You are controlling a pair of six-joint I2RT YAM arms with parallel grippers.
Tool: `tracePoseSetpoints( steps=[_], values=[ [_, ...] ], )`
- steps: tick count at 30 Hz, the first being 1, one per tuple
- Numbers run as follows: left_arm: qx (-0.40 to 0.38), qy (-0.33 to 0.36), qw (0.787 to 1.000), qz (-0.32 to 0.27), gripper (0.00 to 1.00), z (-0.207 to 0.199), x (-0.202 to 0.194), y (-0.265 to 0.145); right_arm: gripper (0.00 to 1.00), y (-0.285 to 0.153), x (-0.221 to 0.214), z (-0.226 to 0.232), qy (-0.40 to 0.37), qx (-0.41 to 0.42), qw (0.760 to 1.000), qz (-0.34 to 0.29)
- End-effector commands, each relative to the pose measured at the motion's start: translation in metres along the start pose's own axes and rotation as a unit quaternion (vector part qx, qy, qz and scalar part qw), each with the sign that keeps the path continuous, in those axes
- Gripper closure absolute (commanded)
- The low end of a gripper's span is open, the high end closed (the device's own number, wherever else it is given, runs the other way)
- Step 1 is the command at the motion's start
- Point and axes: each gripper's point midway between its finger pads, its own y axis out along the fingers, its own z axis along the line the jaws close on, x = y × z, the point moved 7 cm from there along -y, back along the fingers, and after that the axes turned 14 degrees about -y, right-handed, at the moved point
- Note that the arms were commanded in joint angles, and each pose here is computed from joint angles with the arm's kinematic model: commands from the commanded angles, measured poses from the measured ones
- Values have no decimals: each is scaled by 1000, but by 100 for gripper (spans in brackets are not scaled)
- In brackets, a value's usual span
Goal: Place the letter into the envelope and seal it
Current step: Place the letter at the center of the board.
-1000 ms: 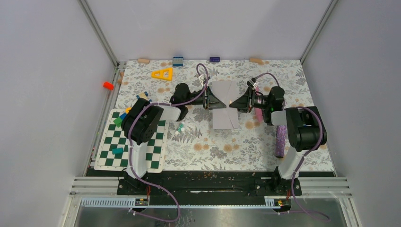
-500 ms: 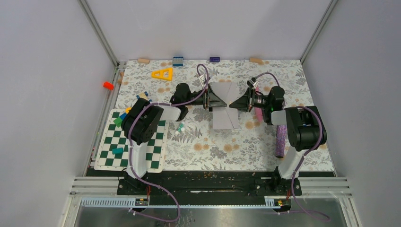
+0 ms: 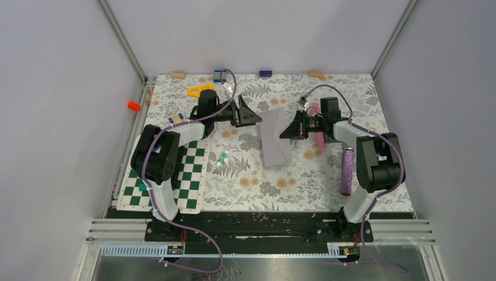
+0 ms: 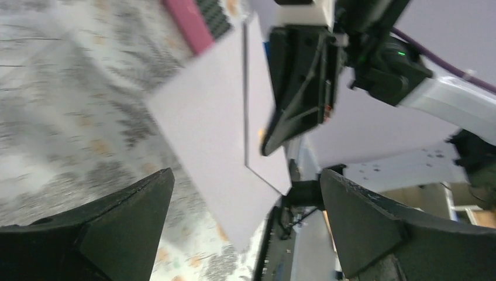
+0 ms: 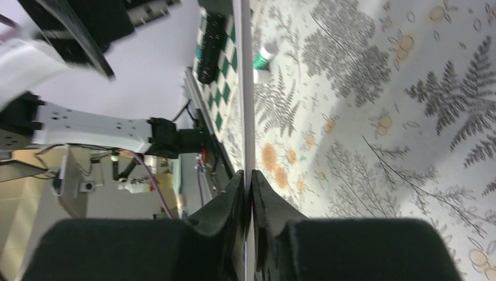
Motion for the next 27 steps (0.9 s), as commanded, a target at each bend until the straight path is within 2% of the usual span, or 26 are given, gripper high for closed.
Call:
tracePoseSetpoints(
  steps=[1, 5, 8, 15, 19, 27],
  values=[
    [84, 77, 993, -31, 1, 3, 21, -27, 86, 6, -27, -13, 3, -57, 996, 72],
    [116, 85, 989, -45, 1, 8, 29, -48, 86, 16, -36, -16, -3, -88, 985, 148],
    [126, 88, 987, -57, 1, 11, 30, -64, 86, 18, -33, -20, -16, -101, 979, 179],
    [127, 91, 985, -70, 1, 10, 28, -92, 85, 21, -21, -17, -46, -60, 948, 309],
    [125, 88, 985, -76, 1, 9, 27, -101, 84, 31, -8, -13, -108, -44, 915, 387],
    [115, 88, 986, -81, 1, 3, 26, -112, 84, 59, -15, 6, -201, 23, 851, 485]
  ],
)
